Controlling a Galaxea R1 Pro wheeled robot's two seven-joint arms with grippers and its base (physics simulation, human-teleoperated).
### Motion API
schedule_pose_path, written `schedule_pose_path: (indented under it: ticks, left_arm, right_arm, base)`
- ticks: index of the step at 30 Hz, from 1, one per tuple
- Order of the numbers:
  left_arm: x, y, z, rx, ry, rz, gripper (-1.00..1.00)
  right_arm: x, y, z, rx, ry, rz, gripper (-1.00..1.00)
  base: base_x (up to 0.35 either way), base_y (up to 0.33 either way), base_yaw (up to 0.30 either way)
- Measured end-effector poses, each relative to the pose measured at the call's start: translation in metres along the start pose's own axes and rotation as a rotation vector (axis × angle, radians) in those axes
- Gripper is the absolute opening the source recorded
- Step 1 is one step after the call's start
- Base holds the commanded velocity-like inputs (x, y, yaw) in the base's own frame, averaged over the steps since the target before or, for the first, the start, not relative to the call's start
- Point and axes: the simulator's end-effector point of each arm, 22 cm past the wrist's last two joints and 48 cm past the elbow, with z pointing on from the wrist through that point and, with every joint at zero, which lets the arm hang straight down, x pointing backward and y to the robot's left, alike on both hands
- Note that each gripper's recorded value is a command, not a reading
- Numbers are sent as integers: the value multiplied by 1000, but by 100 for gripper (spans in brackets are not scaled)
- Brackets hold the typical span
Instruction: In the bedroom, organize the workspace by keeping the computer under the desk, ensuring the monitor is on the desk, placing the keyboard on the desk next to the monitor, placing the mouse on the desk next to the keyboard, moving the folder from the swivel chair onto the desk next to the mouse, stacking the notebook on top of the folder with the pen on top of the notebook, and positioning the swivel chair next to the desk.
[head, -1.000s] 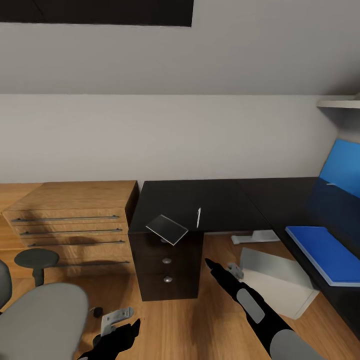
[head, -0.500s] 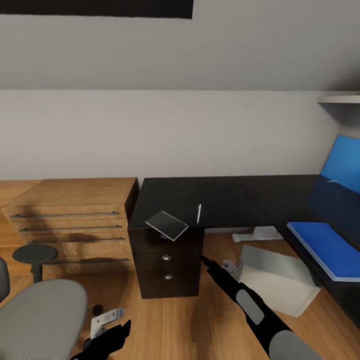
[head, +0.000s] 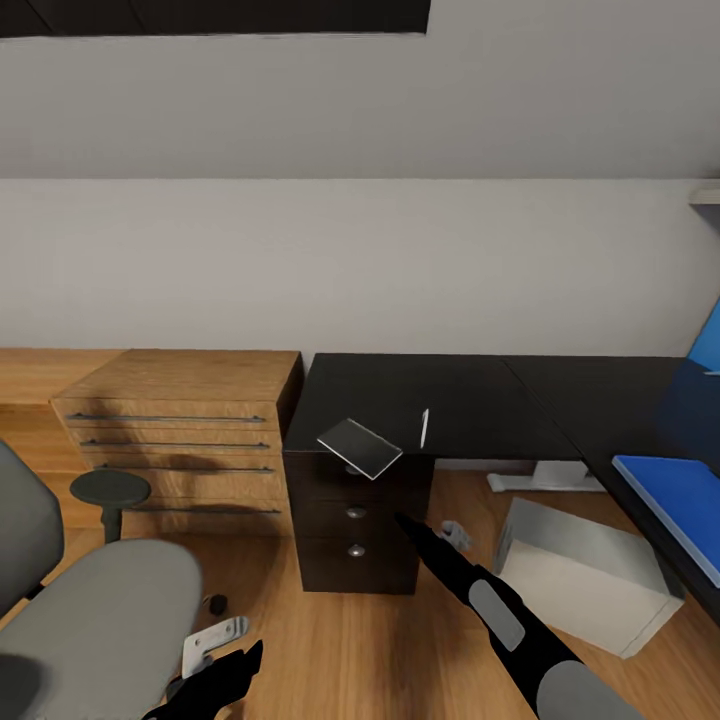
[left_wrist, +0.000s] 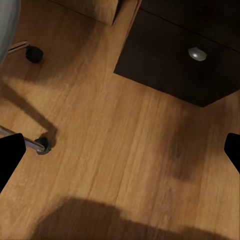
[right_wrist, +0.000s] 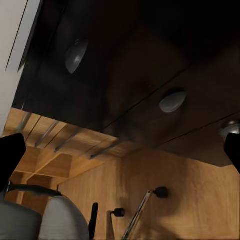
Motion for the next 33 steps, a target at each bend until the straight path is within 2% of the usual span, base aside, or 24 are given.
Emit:
schedule_pose_path:
  ticks: [4, 6, 7, 11, 19, 24, 29, 31, 32, 33]
  left_arm:
    - [0, -1, 0, 2, 0, 1, 100]
    - [0, -1, 0, 3, 0, 2, 100]
    - [0, -1, 0, 4, 0, 2, 100]
    - [3, -1, 1, 4, 6, 3, 100]
    - [3, -5, -3, 1, 18, 9, 100]
    - [-4, -7, -9, 0, 18, 9, 100]
    - [-10, -9, -15, 1, 18, 9, 100]
    - [-12, -10, -18, 1, 18, 9, 100]
    - [-14, -10, -19, 1, 18, 9, 100]
    - [-14, -11, -19, 2, 18, 9, 100]
  right_arm:
    - [12, 10, 2, -28, 34, -31, 100]
    - [16, 24, 1, -90, 44, -40, 100]
    - [18, 39, 0, -154, 49, -43, 100]
    - [20, 58, -4, -242, 55, -46, 100]
    - [13, 65, -8, -258, 53, -41, 100]
    - [12, 73, -9, -256, 61, -17, 100]
    - [-8, 79, -9, -241, -4, 115, 100]
    - [-17, 76, -9, -221, -28, 189, 100]
    - [-18, 76, -9, -213, -25, 222, 100]
    - [-12, 74, -9, -201, 4, 271, 100]
  base:
    - [5, 0, 14]
    - [137, 0, 3]
    - [216, 0, 2]
    - [185, 0, 1]
    - [20, 0, 0]
    - [0, 0, 0]
    - [0, 0, 0]
    - [0, 0, 0]
    - [0, 0, 0]
    - [0, 0, 0]
